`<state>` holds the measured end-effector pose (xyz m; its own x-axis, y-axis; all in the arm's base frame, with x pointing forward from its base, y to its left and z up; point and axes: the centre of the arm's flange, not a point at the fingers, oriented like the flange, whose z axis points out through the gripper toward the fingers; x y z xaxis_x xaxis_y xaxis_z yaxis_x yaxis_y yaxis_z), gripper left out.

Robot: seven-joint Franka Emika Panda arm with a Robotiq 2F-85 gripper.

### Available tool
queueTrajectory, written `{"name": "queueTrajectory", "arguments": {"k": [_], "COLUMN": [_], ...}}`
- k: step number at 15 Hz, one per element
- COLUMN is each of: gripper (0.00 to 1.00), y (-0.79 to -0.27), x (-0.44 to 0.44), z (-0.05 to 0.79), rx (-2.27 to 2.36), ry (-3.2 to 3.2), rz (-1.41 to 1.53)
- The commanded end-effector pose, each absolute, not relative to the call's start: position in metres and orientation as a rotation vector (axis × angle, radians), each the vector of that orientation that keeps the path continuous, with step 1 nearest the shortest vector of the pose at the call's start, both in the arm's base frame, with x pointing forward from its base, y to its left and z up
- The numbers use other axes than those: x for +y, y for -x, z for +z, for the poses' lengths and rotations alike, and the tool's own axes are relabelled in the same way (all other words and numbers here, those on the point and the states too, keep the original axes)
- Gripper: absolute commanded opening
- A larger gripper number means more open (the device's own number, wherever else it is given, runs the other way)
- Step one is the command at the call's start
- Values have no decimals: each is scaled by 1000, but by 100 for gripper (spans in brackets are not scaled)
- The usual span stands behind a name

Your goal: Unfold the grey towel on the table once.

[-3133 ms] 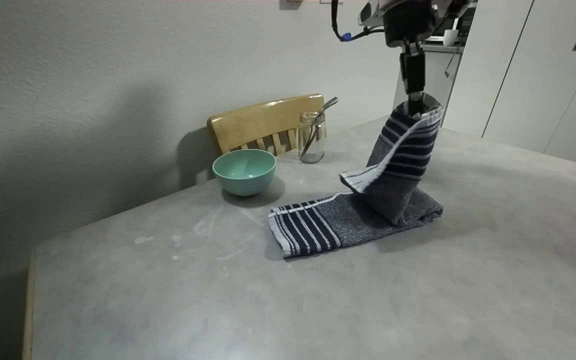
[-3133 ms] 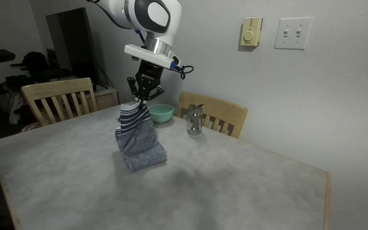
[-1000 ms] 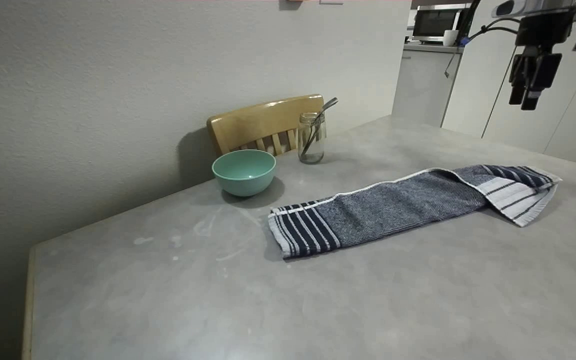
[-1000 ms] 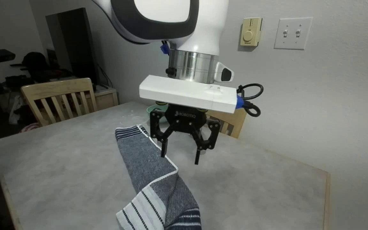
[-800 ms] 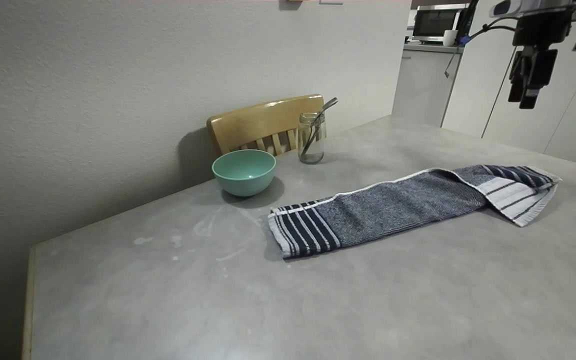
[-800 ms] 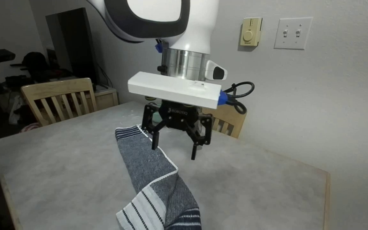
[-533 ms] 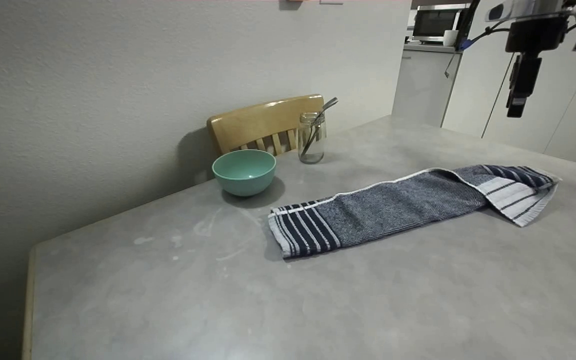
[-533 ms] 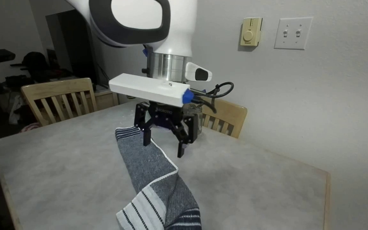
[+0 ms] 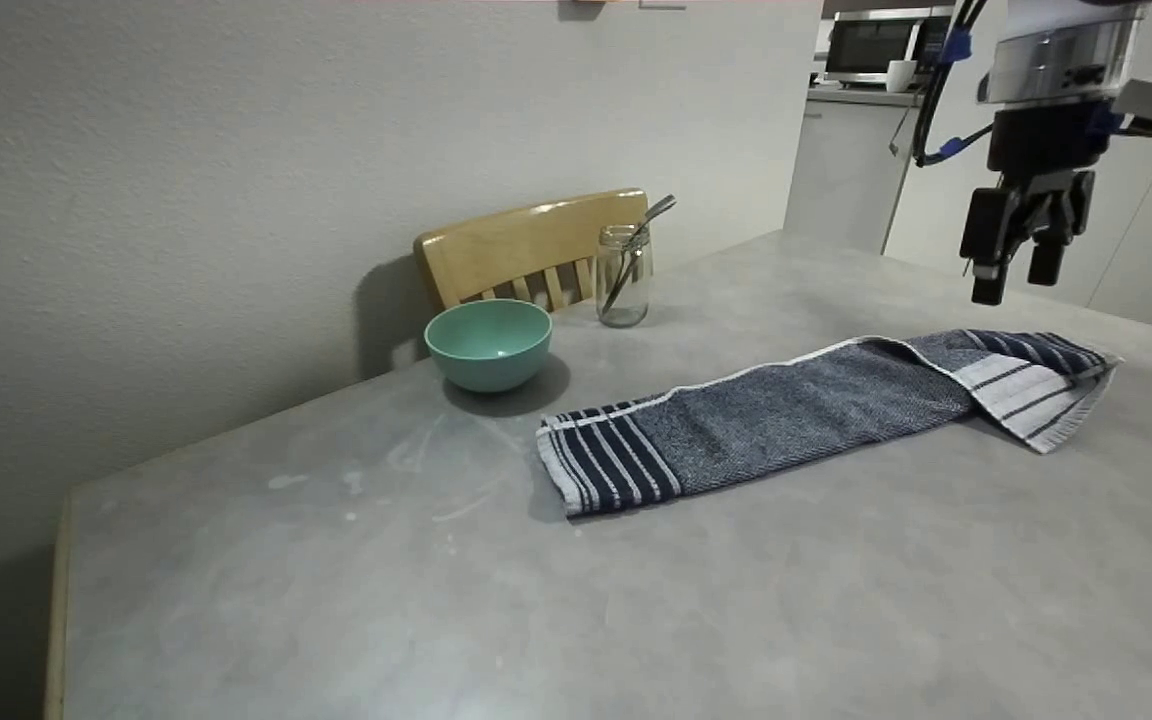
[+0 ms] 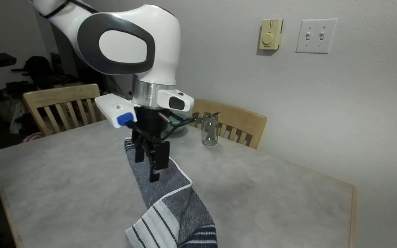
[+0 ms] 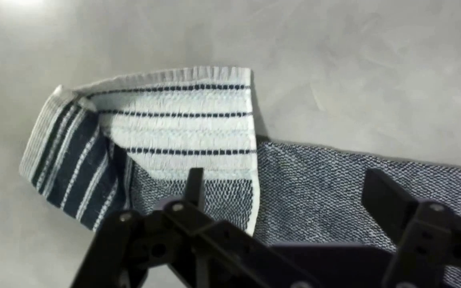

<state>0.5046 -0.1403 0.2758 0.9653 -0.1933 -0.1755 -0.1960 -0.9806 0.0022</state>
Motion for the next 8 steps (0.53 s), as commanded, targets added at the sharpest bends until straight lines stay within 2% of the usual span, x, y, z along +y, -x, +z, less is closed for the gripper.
{"name": "queueTrajectory", "arguments": {"k": [1,8], "gripper": [100,100], "y": [-482,-499], "x": [-128,-126], "z": [255,247], "rx": [624,739], "ry": [3046,3080], "rz": [282,320]}}
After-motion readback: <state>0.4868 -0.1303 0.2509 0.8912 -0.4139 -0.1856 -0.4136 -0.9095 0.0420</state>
